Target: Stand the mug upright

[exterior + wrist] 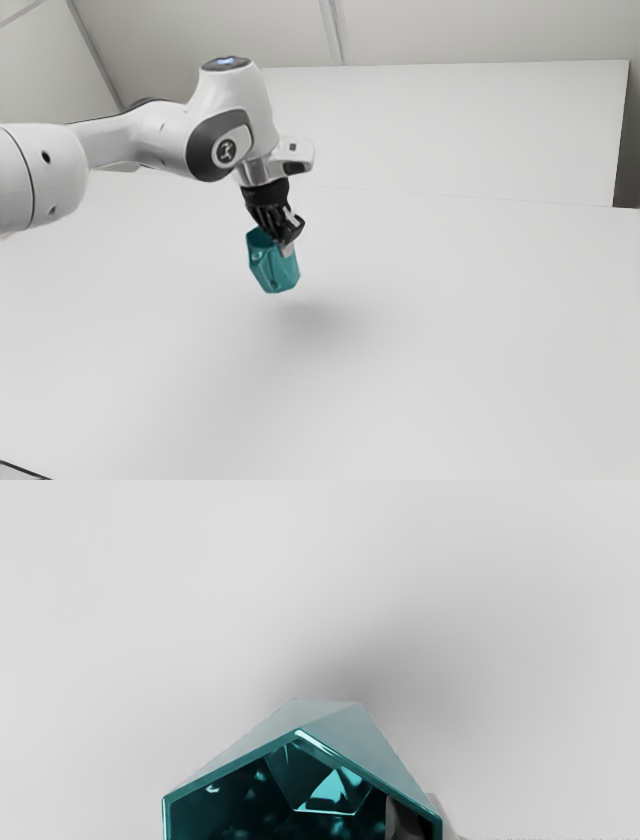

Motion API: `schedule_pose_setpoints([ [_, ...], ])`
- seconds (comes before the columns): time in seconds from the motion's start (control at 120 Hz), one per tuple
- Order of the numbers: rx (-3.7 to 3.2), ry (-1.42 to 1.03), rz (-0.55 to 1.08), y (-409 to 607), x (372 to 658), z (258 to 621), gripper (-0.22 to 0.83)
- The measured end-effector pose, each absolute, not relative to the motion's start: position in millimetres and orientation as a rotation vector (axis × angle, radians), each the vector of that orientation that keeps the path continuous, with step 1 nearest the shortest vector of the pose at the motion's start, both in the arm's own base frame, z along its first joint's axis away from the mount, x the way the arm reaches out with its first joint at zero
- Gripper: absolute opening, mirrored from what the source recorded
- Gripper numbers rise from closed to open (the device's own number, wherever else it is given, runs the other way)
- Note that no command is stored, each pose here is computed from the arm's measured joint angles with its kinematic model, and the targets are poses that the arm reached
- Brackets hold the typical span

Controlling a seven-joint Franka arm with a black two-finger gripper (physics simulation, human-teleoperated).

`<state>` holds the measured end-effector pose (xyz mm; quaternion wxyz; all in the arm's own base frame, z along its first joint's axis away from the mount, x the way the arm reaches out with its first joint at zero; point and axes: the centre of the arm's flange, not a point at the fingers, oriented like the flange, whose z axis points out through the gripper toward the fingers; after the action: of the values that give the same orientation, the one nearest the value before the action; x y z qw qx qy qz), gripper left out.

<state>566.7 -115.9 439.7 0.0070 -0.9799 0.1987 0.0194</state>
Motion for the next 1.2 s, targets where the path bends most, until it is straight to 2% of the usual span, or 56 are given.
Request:
schedule_pose_setpoints([
  [0.275, -3.063, 0.44, 0.096, -103, 555, 409, -0.17],
  [0.608, -3.081, 0.322, -0.053, -100, 567, 396, -0.17],
  [1.133, -3.114, 0.234, -0.095, -102, 576, 362, -0.17],
  [1.2, -3.109, 0.234, -0.098, -102, 577, 360, -0.09],
])
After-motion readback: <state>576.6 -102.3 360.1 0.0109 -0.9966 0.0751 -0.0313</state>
